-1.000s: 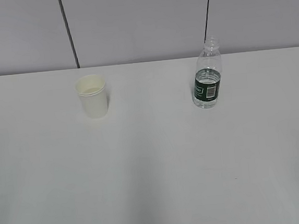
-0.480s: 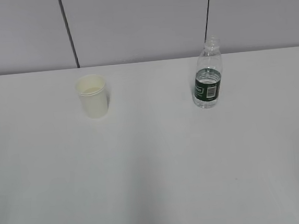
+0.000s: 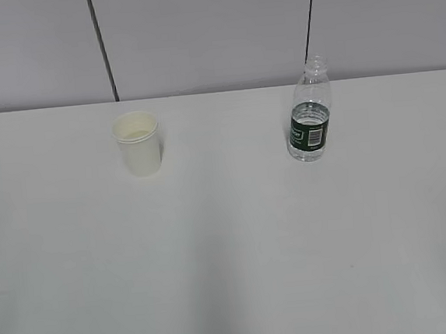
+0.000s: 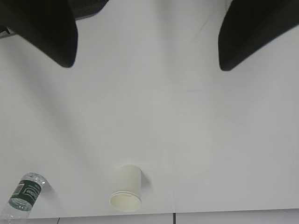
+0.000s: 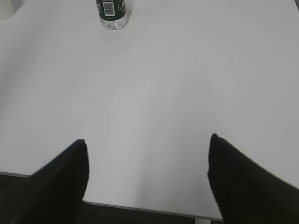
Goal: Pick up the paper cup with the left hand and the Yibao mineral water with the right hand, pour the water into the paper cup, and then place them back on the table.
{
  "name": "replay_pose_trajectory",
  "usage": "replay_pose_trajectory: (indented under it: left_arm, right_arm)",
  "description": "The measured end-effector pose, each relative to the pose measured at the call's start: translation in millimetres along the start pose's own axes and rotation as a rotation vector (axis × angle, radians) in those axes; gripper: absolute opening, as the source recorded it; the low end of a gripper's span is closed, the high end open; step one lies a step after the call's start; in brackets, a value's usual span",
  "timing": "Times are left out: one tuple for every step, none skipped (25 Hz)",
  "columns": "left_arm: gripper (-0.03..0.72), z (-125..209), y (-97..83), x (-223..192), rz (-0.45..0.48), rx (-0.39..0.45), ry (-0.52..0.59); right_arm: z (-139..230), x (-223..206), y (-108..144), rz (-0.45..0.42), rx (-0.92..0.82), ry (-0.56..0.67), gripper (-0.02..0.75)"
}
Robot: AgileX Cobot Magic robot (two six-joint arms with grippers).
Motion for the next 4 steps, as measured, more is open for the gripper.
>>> replay_pose_trajectory:
  left_arm:
    - [0.559,0.0,0.0,0.0,0.0,0.0,0.0]
    - [0.559,0.0,-0.1,0.0,0.001,0.0,0.0]
    - [0.559,0.0,-0.2,0.0,0.002,0.001,0.0]
    - [0.559,0.0,-0.2,0.0,0.002,0.001,0.0]
  right_arm:
    - [0.0,0.0,0.0,0.0,0.0,0.0,0.586]
    - [0.0,0.0,0.0,0.0,0.0,0.0,0.586]
    - [0.0,0.0,0.0,0.0,0.0,0.0,0.586]
    - [0.0,0.0,0.0,0.0,0.0,0.0,0.586]
Point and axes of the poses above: a point on each arm's last joint axis where the gripper is mounted, x pointing back along that axis away from the gripper, y along the wrist's bending axis when the last joint is at zero, z = x × y, the point moved 3 cm from there along -x, pointing out along that axis toward the gripper, and after that the axes turned 7 degrees about x, right-handed, at the moved point
